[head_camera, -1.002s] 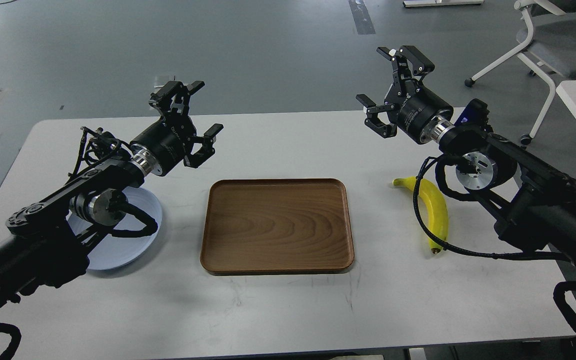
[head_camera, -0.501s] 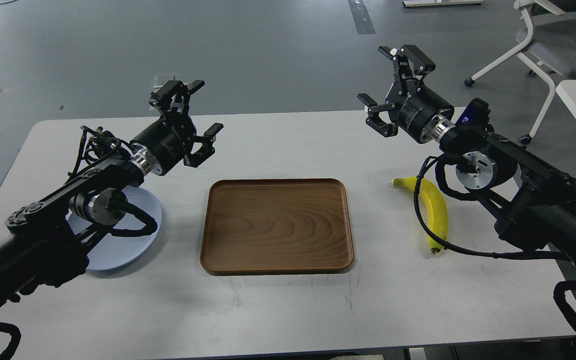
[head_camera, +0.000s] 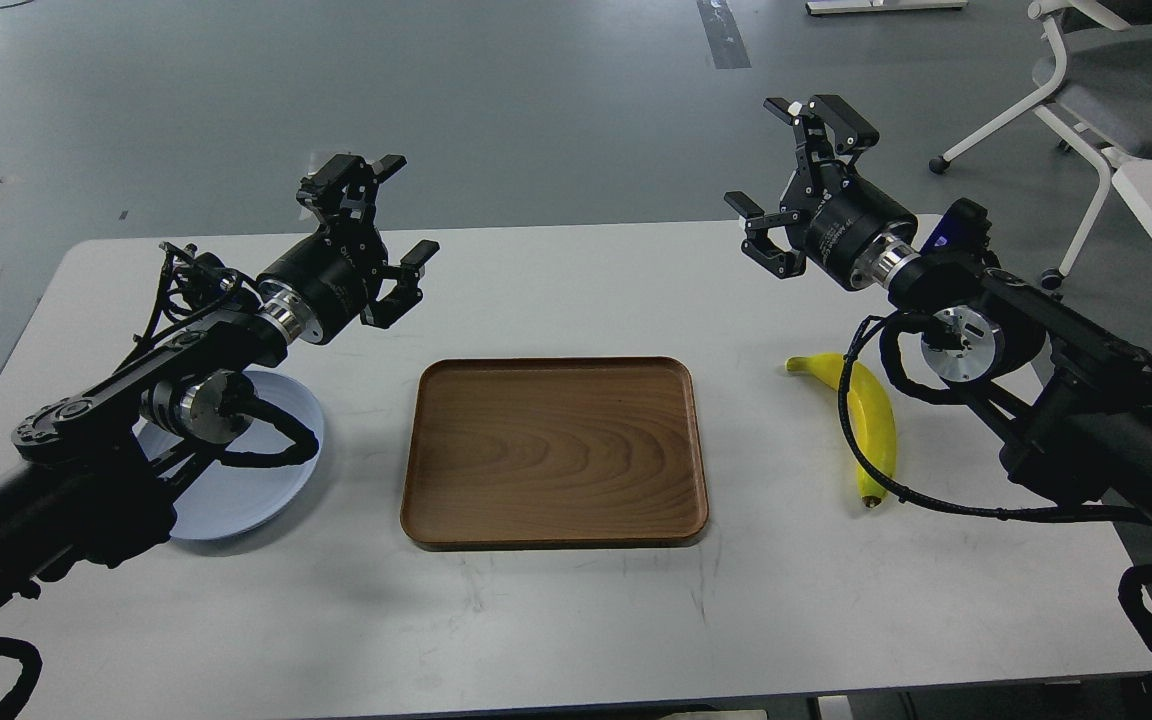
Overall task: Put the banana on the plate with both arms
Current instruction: 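Raise the left gripper and move it toward the light blue plate, then lower the left gripper to the plate rim and grasp it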
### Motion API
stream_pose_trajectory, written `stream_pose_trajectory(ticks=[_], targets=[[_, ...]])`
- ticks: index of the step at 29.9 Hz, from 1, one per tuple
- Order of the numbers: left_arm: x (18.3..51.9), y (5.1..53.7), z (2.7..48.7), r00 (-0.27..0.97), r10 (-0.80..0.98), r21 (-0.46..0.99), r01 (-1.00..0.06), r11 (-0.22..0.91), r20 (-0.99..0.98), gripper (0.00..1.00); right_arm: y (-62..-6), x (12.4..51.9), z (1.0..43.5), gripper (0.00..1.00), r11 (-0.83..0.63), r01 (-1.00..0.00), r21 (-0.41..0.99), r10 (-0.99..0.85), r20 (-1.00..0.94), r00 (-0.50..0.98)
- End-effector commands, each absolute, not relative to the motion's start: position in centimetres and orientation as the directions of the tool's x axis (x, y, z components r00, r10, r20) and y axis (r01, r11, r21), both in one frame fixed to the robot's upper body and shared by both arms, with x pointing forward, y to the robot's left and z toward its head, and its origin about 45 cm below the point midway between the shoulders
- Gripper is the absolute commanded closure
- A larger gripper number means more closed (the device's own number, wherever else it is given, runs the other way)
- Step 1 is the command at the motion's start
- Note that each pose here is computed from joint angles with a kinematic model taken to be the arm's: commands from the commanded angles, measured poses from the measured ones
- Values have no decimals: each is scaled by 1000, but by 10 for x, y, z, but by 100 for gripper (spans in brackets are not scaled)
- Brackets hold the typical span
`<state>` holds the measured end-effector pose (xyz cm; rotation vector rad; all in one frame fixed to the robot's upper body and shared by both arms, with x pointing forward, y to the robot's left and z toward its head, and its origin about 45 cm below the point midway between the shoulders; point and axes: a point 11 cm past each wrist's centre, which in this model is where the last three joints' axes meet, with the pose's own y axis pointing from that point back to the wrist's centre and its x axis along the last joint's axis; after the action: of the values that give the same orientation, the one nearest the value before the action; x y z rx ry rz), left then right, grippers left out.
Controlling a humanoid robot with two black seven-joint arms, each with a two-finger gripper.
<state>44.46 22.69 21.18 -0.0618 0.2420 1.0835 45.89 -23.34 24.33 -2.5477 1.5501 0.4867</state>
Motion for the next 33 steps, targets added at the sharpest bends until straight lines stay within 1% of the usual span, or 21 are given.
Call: stream_pose_trajectory(ticks=[1, 4, 8, 14, 16, 17, 18, 20, 21, 22, 24, 26, 27, 30, 33], targets=[[447, 230, 216, 443, 890, 59, -891, 450, -107, 2, -232, 460, 245, 0, -462, -885, 65, -847, -328, 418], [450, 235, 222, 424, 904, 29, -904, 426, -45, 2, -231, 460, 244, 0, -464, -883, 66, -846, -328, 420], [452, 241, 229, 423, 906, 3, -906, 423, -10, 2, -231, 460, 243, 0, -463, -884, 69, -847, -327, 419], [450, 240, 226, 431, 898, 10, -902, 432, 87, 2, -231, 458, 237, 0, -468, -879, 90, -852, -312, 421], [451, 242, 227, 405, 894, -1, -911, 413, 191, 2, -232, 458, 238, 0, -466, -880, 91, -853, -309, 420], [452, 243, 230, 381, 880, -24, -915, 404, 283, 2, -234, 457, 237, 0, -464, -881, 94, -855, -308, 417], [451, 245, 232, 354, 852, -40, -916, 399, 387, 2, -235, 458, 238, 0, -461, -882, 93, -857, -306, 416], [450, 247, 231, 337, 799, -40, -912, 409, 498, 2, -236, 457, 237, 0, -461, -882, 94, -857, -307, 415], [446, 251, 231, 326, 718, -30, -900, 435, 615, 2, -236, 457, 236, 0, -461, -882, 96, -857, -307, 414], [443, 256, 229, 320, 670, -18, -895, 445, 670, 2, -236, 457, 236, 0, -460, -883, 94, -857, -307, 414], [431, 278, 217, 298, 480, 44, -881, 470, 825, 2, -237, 457, 237, 0, -458, -884, 93, -858, -308, 411], [424, 290, 209, 306, 391, 92, -873, 480, 868, 2, -237, 457, 236, 0, -457, -884, 95, -858, -309, 411], [417, 307, 202, 321, 315, 145, -868, 474, 893, 2, -238, 457, 236, 0, -456, -885, 94, -859, -308, 409], [405, 355, 197, 333, 223, 221, -884, 411, 916, 2, -247, 457, 238, 0, -443, -891, 95, -866, -301, 398], [399, 385, 201, 313, 189, 231, -904, 361, 931, 2, -252, 457, 238, 0, -436, -895, 98, -872, -293, 393]])
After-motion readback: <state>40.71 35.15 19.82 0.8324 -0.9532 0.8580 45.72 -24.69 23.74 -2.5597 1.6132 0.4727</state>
